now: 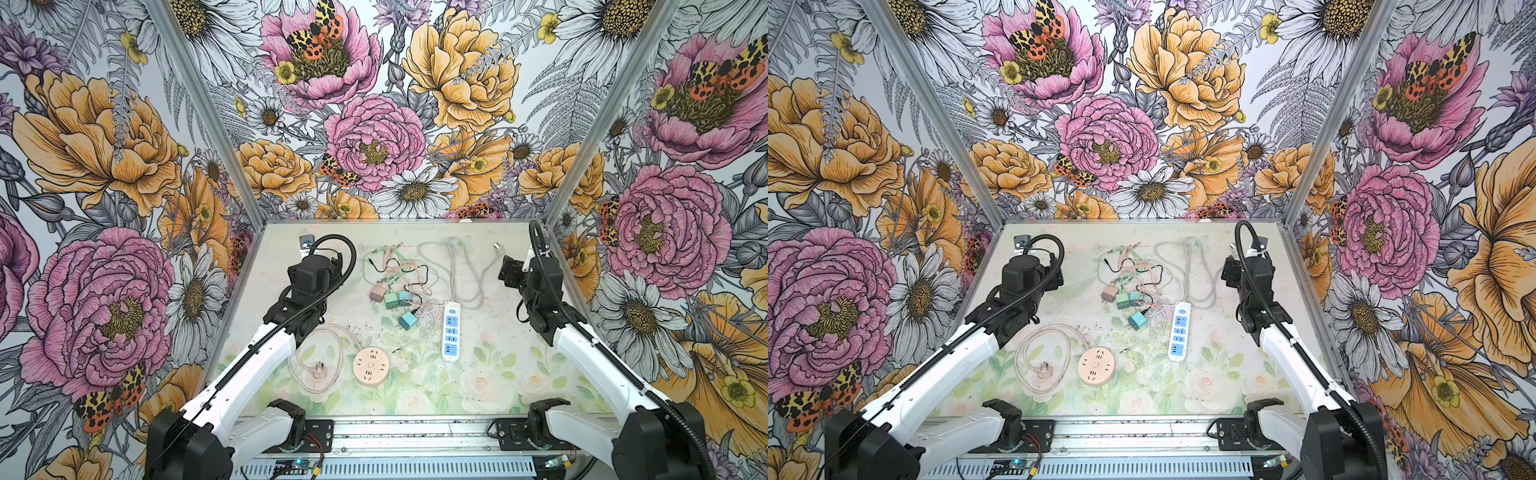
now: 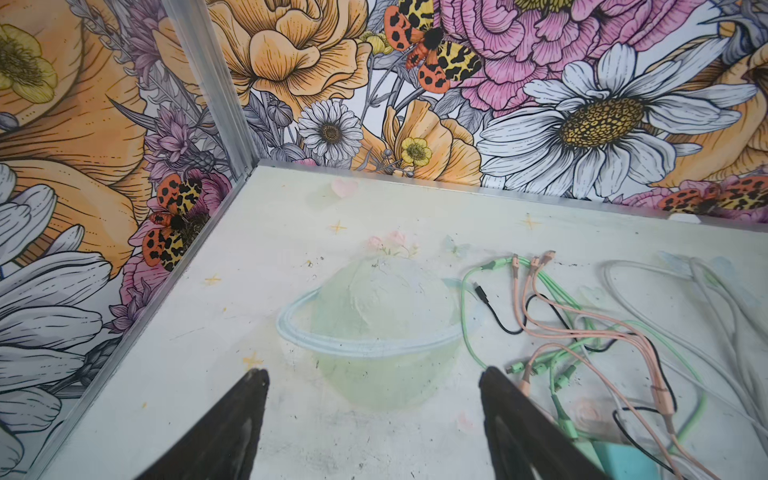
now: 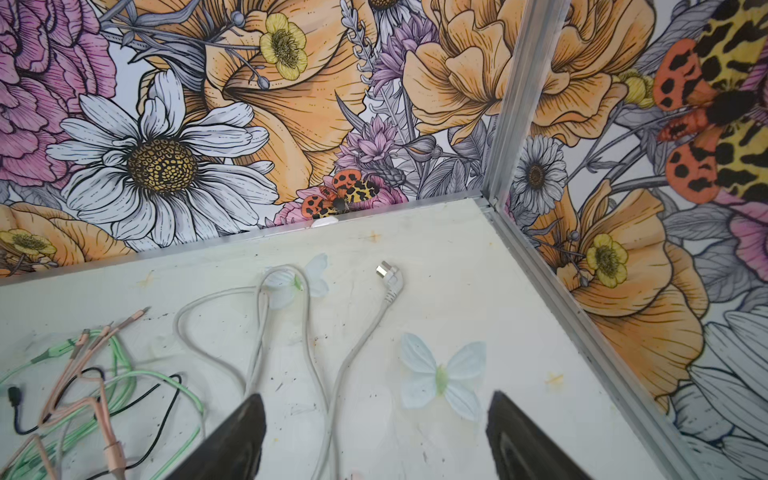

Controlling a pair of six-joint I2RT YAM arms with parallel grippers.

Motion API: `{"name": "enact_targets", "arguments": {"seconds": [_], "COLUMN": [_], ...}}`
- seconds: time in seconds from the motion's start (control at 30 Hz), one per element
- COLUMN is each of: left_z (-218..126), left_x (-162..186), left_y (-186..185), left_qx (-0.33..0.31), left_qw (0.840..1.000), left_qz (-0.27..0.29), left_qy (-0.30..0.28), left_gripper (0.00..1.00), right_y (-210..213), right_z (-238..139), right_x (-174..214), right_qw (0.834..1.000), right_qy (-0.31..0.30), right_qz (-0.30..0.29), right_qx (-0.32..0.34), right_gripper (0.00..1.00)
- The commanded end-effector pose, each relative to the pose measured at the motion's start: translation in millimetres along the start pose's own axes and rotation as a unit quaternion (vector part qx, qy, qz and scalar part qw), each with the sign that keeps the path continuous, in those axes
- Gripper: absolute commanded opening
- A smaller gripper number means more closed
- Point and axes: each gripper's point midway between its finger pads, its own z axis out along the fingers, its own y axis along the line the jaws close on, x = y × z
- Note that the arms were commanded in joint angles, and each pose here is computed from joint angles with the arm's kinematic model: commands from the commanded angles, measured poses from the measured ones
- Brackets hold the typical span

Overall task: Insert the plug
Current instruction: 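Move the left gripper toward the chargers while the right gripper moves over the power strip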

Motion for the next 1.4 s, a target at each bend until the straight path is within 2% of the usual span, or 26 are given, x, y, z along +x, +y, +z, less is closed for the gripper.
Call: {"name": "enact_targets", "arguments": {"seconds": [0.0,0.27,0.57,1.0,1.37], "left_z": [-5,-17,-25,-27,-21], "left_x": [24,41,55,74,84], "left_y": [-25,-64,-59,-56,-55], "left_qx": [0.050,0.105,0.111,0.118,0.111], "left_qw": [0.997,0.990,0.988,0.985,0.984], "left_qz": [-0.008,0.011,-0.001,-0.008,0.000], "left_qy": [0.060,0.089,0.105,0.124,0.138], "left_gripper": [0.79,0.78,0.79,0.81,0.82], "right_y": [1,47,89,119,131], "right_z": [-17,-38,-53,-54,-50], "right_x": [34,106,164,206,225], "right_qw": [0.997,0.979,0.955,0.933,0.923], "right_qy": [0.071,0.193,0.280,0.343,0.368], "right_qz": [0.008,0.039,0.022,-0.018,-0.029], "right_qx": [0.021,-0.058,-0.099,-0.107,-0.109], "right_gripper": [0.83,0.78,0.77,0.78,0.79]}}
